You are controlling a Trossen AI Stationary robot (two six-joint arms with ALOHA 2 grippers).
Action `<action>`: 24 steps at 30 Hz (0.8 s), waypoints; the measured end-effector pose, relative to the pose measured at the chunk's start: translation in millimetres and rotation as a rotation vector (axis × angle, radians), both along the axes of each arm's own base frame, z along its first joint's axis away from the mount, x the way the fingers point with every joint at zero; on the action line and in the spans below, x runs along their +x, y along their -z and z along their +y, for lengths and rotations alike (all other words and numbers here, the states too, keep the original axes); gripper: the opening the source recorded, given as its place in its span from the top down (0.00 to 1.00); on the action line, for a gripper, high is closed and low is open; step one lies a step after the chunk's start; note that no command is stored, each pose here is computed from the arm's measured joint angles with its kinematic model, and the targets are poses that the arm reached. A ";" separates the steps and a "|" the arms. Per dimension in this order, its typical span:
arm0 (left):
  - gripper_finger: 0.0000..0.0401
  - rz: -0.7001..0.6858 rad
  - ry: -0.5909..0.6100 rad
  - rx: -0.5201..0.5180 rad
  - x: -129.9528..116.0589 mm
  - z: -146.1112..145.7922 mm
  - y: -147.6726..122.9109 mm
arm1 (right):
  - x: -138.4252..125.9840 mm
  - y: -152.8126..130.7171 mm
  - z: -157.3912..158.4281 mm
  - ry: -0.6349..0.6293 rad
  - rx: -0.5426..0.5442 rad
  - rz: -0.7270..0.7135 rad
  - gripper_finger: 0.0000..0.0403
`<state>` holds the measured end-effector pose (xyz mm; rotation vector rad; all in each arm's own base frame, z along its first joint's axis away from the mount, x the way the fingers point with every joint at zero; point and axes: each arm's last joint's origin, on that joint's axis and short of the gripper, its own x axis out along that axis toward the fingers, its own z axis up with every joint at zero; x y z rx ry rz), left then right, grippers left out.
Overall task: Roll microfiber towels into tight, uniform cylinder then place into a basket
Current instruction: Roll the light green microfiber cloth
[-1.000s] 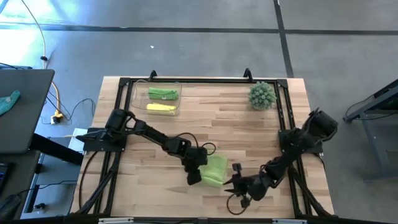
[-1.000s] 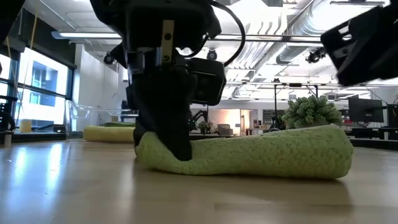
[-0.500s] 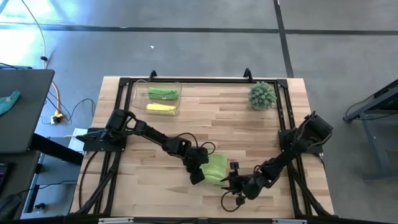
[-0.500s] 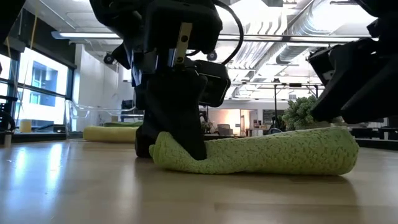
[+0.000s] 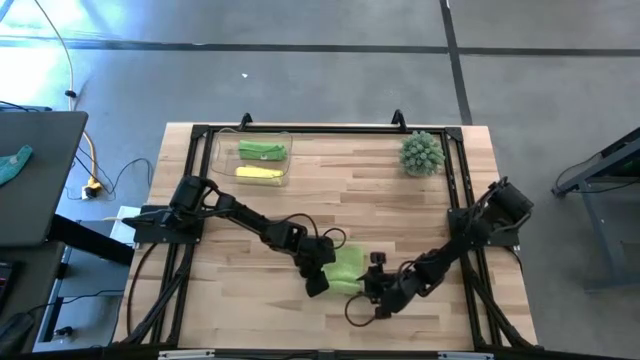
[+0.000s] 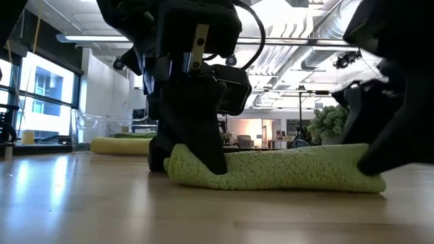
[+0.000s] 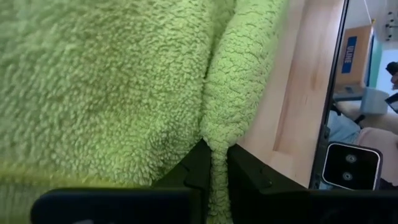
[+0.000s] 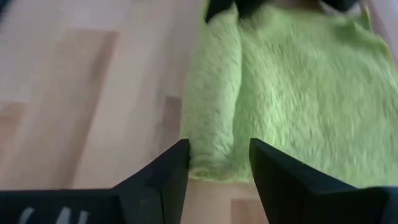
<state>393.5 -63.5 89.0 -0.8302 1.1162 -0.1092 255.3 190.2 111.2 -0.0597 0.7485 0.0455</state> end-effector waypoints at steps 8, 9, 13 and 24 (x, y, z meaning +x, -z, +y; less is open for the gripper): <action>0.92 -0.009 -0.016 0.023 0.2 0.3 -1.5 | -10.7 -22.7 -4.6 0.029 0.112 0.065 0.60; 0.92 -0.009 -0.017 0.025 0.2 0.4 -1.5 | -11.9 -28.7 -4.1 0.035 0.141 0.051 0.60; 0.92 -0.014 -0.021 0.026 0.7 0.4 -1.7 | -13.0 -44.6 3.8 0.009 0.207 -0.042 0.60; 0.92 -0.016 -0.025 0.032 0.8 0.9 -1.7 | -5.2 -1.9 10.0 0.062 0.065 -0.044 0.60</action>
